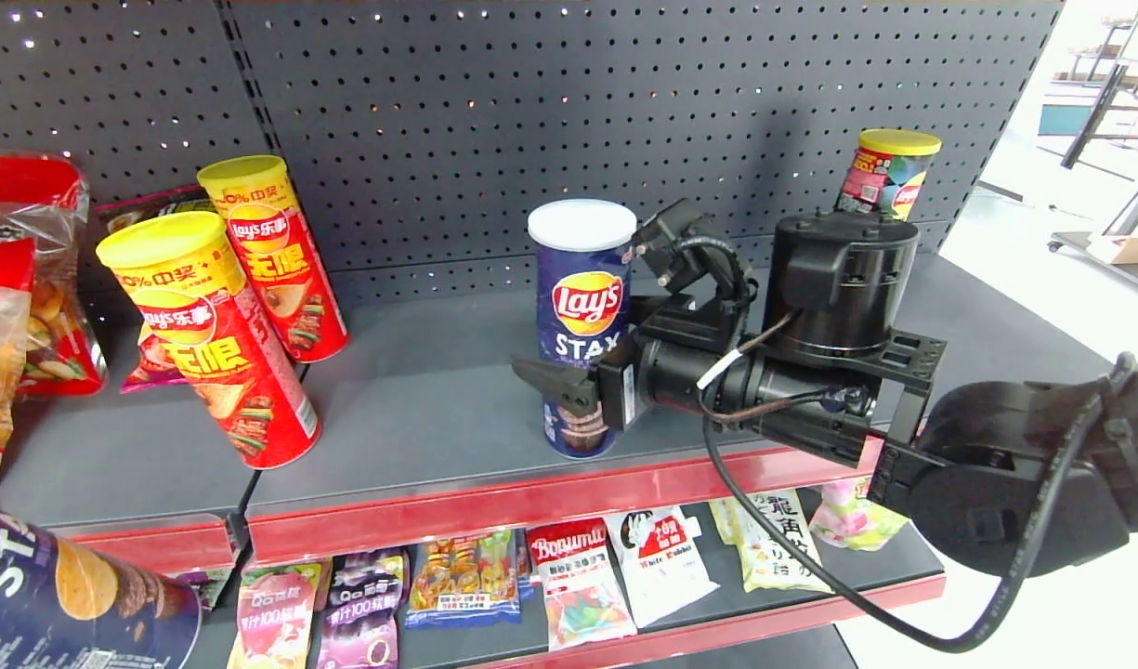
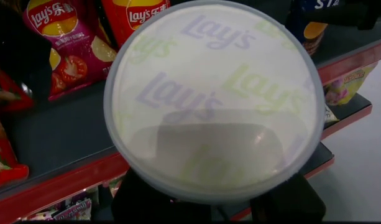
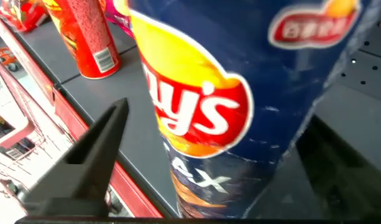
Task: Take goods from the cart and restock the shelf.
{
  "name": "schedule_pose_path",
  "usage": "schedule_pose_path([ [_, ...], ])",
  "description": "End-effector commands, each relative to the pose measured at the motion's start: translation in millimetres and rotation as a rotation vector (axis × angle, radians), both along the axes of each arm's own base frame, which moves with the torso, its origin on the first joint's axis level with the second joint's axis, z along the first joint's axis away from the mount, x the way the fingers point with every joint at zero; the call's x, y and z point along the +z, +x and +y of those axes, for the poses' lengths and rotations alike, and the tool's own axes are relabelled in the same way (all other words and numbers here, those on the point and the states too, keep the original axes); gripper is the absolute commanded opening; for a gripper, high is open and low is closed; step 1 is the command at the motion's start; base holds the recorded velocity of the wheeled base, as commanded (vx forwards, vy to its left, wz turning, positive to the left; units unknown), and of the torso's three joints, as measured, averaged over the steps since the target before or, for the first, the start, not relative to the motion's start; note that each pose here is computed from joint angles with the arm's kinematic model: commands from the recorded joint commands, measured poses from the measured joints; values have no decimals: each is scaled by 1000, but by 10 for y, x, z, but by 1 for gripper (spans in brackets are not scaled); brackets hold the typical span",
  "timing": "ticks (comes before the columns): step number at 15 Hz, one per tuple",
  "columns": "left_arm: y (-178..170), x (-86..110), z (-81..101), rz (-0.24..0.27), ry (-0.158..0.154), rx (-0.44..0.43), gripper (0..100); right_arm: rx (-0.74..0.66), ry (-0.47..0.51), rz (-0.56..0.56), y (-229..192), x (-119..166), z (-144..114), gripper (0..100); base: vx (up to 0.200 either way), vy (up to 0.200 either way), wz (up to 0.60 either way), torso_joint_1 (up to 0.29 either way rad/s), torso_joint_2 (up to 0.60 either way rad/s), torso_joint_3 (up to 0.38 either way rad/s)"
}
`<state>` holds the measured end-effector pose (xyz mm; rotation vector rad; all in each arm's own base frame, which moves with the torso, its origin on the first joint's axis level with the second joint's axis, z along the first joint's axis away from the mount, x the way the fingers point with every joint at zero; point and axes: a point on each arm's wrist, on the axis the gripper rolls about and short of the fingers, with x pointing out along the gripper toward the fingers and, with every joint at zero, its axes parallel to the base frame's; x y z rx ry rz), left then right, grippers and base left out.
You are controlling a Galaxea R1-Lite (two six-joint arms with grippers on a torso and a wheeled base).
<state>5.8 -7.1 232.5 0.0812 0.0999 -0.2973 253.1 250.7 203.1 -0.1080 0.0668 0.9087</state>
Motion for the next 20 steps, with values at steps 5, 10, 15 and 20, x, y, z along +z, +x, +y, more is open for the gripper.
schedule_pose_path([
  [5,1,29,0,-11,12,1,0,-13,-4,-3,-196,58,-203,100,0,0,0,0,0,0],
  [10,25,42,1,-13,48,-5,0,-35,-59,-50,-708,78,-720,100,0,0,0,0,0,0],
  [15,59,62,8,10,50,19,0,-414,-85,-103,-1118,166,-1500,100,0,0,0,0,0,0],
  [20,92,72,9,21,51,15,0,-544,-83,41,-1669,120,-2022,100,0,0,0,0,0,0],
])
